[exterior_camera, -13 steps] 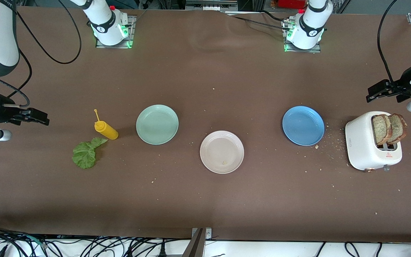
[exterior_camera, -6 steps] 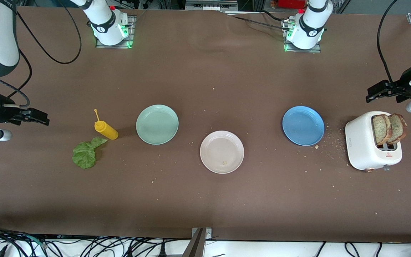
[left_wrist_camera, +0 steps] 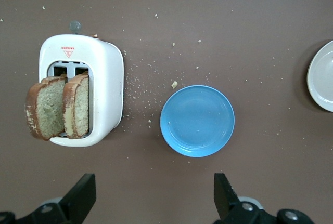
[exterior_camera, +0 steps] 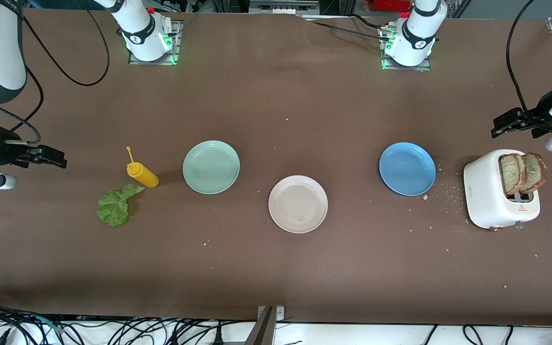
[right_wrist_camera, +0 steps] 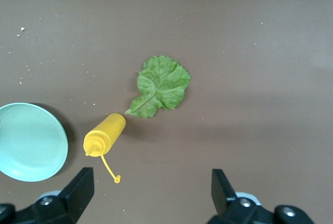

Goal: Make sandwich in beige plate with both arms

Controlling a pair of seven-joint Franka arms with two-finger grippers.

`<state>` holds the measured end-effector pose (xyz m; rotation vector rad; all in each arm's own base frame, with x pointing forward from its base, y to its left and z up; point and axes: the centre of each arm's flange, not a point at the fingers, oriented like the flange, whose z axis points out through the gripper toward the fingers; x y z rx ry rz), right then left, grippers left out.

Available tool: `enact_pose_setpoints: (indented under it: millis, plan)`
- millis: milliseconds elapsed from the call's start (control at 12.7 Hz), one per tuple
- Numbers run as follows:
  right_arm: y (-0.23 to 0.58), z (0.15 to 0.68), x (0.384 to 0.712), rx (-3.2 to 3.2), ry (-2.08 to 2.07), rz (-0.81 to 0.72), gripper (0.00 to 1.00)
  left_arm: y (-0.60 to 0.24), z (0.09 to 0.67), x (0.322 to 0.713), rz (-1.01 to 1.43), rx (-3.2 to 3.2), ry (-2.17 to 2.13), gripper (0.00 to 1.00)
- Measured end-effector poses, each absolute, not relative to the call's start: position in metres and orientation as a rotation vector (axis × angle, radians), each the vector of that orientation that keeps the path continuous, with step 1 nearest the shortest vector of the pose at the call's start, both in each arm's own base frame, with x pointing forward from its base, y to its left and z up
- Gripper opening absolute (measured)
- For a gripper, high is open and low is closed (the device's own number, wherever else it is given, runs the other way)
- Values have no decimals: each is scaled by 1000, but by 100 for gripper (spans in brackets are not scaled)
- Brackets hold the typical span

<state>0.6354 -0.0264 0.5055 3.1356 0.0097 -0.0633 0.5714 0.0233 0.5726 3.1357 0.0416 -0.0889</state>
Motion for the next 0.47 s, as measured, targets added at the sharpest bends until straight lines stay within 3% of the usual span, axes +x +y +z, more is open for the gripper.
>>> enact_pose_setpoints:
  millis: [473]
  plan:
    - [-33,505,635,3136,20,-64,99,23,571,572,-92,3136,42,100]
